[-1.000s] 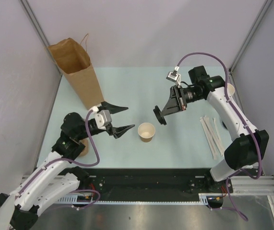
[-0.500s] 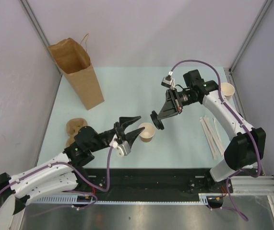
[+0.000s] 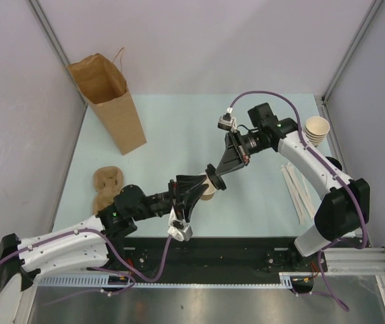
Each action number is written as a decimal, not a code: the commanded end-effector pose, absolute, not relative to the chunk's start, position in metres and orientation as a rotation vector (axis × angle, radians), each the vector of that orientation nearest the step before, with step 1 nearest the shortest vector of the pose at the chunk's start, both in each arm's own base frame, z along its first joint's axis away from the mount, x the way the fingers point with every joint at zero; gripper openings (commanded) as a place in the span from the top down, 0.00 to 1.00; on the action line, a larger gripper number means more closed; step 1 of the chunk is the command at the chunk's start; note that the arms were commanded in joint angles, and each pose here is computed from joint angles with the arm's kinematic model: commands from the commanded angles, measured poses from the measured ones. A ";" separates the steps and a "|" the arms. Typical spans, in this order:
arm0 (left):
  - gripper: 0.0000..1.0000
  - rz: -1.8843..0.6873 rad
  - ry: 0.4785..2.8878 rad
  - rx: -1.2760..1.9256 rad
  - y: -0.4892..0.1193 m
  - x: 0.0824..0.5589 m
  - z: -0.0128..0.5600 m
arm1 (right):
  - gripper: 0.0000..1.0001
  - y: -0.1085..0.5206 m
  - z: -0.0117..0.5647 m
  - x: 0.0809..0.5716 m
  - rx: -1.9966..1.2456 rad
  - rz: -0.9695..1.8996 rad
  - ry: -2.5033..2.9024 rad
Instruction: Pack the takeout coffee
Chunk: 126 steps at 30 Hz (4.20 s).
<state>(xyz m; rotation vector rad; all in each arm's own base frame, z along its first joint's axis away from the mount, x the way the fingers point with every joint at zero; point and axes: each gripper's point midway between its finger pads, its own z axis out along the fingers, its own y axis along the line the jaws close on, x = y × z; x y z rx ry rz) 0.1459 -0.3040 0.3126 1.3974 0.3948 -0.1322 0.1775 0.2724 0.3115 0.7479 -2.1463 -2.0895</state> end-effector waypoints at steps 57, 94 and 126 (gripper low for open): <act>1.00 -0.245 1.493 1.644 -0.297 0.187 0.234 | 0.03 0.156 0.350 0.330 0.352 -2.419 -2.664; 1.00 -0.422 2.536 0.881 -0.297 0.266 0.173 | 0.00 0.127 0.258 0.297 0.689 -1.282 -3.639; 0.92 -0.322 2.635 0.893 -0.292 0.280 0.138 | 0.00 0.157 0.226 0.274 0.706 -1.328 -3.520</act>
